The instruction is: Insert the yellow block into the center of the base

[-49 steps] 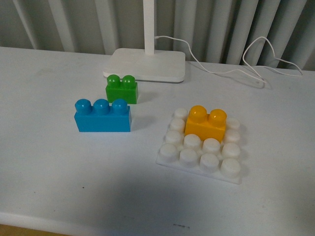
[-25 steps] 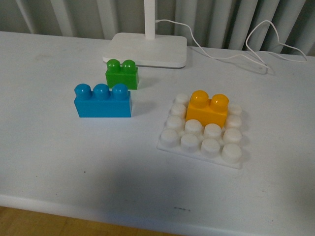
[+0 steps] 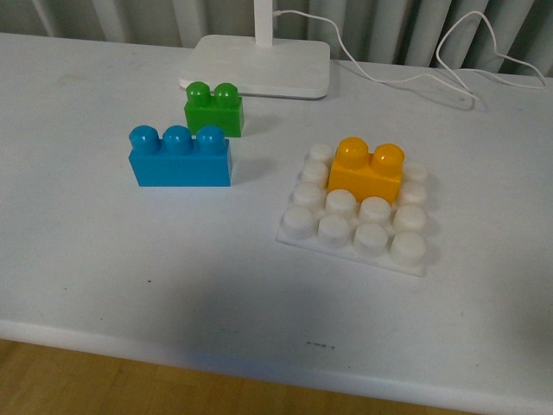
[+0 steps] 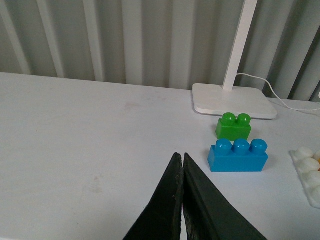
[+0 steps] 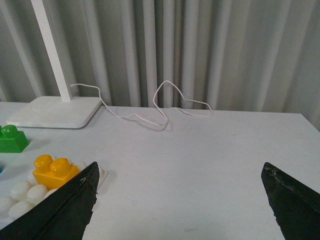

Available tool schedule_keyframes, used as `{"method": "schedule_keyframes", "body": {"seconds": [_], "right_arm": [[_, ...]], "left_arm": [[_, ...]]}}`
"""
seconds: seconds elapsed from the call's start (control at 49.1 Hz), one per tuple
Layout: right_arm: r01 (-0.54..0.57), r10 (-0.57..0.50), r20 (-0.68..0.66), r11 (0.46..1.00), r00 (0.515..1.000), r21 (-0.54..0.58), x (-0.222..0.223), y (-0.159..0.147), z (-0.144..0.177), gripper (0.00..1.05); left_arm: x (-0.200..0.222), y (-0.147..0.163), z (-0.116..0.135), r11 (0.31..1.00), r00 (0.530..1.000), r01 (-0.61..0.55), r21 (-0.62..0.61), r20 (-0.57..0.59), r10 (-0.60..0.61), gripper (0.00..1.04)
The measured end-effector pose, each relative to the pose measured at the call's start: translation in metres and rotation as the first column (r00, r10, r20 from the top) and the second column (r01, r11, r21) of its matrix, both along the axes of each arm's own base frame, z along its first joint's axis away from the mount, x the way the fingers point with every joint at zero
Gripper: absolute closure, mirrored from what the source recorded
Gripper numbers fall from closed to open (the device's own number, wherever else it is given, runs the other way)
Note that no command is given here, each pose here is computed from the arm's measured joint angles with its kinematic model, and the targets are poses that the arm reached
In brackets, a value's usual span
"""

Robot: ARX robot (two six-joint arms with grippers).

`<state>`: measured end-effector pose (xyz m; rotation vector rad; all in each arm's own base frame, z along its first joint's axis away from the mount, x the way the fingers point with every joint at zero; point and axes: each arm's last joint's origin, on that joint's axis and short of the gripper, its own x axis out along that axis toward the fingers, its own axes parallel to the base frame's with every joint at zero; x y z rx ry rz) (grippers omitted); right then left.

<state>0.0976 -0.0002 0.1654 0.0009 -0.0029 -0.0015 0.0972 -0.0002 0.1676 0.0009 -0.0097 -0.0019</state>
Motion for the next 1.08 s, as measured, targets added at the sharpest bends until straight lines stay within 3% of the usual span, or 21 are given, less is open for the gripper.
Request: {"method": "schedule_keyframes", "body": {"seconds": [0.061,0.346,0.489,1.079], "right_arm": [[0.000,0.000,0.000,1.000,1.000,0.000,0.0000,0.0000,0.0000,0.09],[0.000,0.000,0.000,1.000,1.000,0.000,0.0000,0.0000,0.0000,0.09],[0.000,0.000,0.000,1.000,1.000,0.000,0.0000,0.0000,0.0000,0.09],[0.000,0.000,0.000,1.000,1.000,0.000,0.0000,0.0000,0.0000,0.09]], "left_arm": [[0.0000,0.0000,0.0000,1.000,1.000,0.000,-0.002,0.000,0.000,0.93],[0.0000,0.0000,0.0000,1.000,1.000,0.000,-0.002,0.000,0.000,0.27],[0.0000,0.0000,0.0000,1.000,1.000,0.000,-0.002,0.000,0.000,0.05],[0.0000,0.0000,0.0000,1.000,1.000,0.000,-0.002,0.000,0.000,0.06]]}}
